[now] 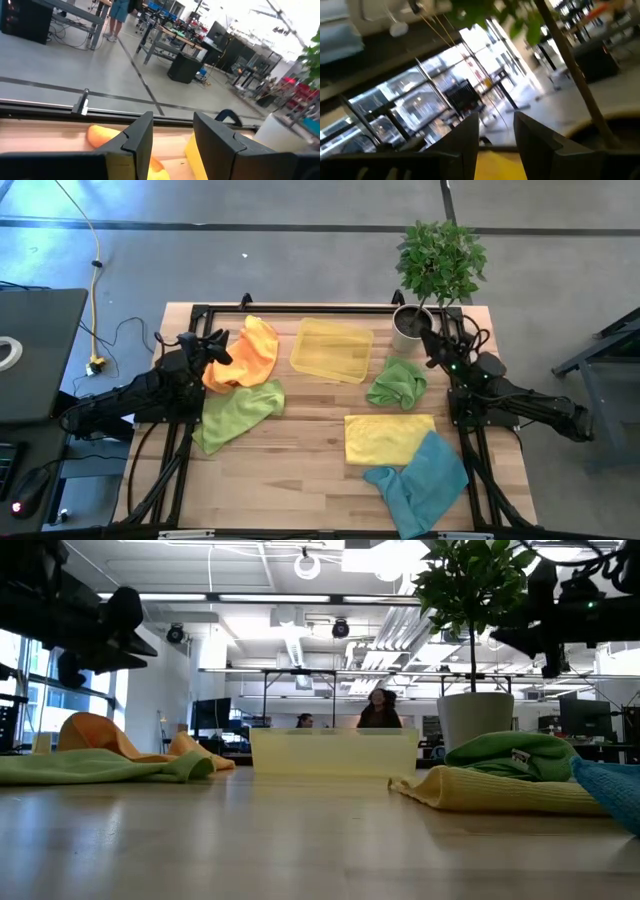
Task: Fold microfiber towels
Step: Fold the yellow microfiber towel
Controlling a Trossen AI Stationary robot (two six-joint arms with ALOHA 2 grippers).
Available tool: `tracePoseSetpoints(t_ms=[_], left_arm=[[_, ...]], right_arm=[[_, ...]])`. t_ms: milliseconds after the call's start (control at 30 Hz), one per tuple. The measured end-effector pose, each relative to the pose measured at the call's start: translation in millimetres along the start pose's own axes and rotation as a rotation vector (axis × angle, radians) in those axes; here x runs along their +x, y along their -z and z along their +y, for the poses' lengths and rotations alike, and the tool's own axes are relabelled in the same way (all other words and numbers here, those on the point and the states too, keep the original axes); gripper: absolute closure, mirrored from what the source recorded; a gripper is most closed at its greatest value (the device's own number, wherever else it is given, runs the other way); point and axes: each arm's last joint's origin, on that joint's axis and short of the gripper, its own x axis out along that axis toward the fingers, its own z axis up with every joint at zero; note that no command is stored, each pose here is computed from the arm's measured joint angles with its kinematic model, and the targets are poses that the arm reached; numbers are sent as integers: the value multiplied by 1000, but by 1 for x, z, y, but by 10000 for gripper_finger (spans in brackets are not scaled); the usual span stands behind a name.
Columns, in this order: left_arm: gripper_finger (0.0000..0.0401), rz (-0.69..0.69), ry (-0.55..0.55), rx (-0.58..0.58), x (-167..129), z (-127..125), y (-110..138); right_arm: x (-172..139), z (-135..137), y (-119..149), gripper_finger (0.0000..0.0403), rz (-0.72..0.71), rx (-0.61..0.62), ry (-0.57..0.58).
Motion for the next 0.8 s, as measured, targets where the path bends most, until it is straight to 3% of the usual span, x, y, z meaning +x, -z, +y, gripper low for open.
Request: tracePoseSetpoints(t_ms=[367,533,633,800], left_arm=[[268,-16,13,-98,0,-1,-2],[268,-119,29,-189,-1,-5,-12],[268,-180,104,-243,-2,-11,-21],[268,-233,311,-211,-4,-23,-34]], right_arm=[[0,10,-18,290,-129,-69,-70],[2,20,-33,290,-169,-144,-80],[5,27,-45,290,-189,-173,-84],[17,40,-59,290,-149,-268,-62]])
